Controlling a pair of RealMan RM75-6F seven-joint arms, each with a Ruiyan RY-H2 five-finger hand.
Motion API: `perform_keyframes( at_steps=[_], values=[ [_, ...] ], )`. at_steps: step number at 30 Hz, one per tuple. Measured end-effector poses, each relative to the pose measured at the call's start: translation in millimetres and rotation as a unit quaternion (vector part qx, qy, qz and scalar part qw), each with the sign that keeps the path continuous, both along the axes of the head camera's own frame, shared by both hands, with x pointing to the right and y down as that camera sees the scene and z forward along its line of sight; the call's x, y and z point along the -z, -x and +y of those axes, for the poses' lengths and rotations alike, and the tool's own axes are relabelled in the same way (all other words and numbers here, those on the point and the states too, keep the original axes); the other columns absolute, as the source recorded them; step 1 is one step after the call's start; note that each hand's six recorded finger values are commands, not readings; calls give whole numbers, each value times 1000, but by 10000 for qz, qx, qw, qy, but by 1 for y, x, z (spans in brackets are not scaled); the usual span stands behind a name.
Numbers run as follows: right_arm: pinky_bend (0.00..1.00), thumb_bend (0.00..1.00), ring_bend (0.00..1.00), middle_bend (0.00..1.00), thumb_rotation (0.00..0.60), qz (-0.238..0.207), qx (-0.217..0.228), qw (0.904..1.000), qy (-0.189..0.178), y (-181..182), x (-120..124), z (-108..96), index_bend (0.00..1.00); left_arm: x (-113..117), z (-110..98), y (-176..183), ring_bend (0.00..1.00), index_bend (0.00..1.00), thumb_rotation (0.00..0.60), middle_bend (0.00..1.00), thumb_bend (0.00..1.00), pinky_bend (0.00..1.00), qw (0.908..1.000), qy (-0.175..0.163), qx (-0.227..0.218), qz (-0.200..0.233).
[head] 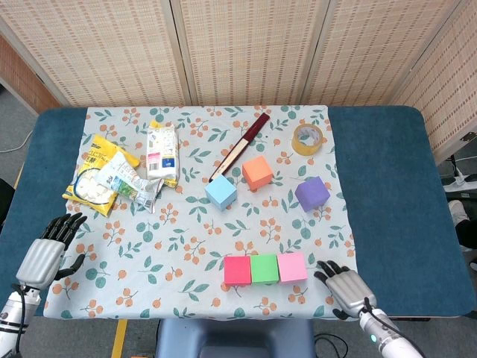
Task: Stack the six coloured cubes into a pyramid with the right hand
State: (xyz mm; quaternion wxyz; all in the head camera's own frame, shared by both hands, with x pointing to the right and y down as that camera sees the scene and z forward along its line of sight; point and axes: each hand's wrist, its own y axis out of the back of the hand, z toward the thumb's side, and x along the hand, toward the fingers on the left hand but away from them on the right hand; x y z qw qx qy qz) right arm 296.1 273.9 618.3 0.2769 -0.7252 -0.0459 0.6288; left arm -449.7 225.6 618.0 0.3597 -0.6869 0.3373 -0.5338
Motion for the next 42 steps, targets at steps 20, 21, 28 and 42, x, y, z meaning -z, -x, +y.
perform_keyframes(
  at_steps=[20, 21, 28, 42],
  values=[
    [180, 154, 0, 0, 600, -900, -469, 9808, -1667, 35, 27, -151, 4, -8, 0, -2, 9, 0, 600, 54, 406, 100, 9996, -50, 18, -273],
    [171, 154, 0, 0, 600, -897, -319, 9798, -1760, 45, 25, -159, 2, -9, -1, 0, 9, 0, 600, 53, 406, 99, 9995, -44, 44, -297],
    [104, 138, 0, 0, 600, -712, 589, 9718, -2169, 133, -15, -205, 0, -21, -4, 4, 9, 0, 600, 54, 406, 99, 9990, 67, 122, -427],
    [61, 114, 0, 0, 600, -469, 1018, 9727, -2032, 247, -91, -239, 0, -27, -14, 15, 9, 0, 600, 54, 406, 99, 9978, -8, 317, -584]
  ],
)
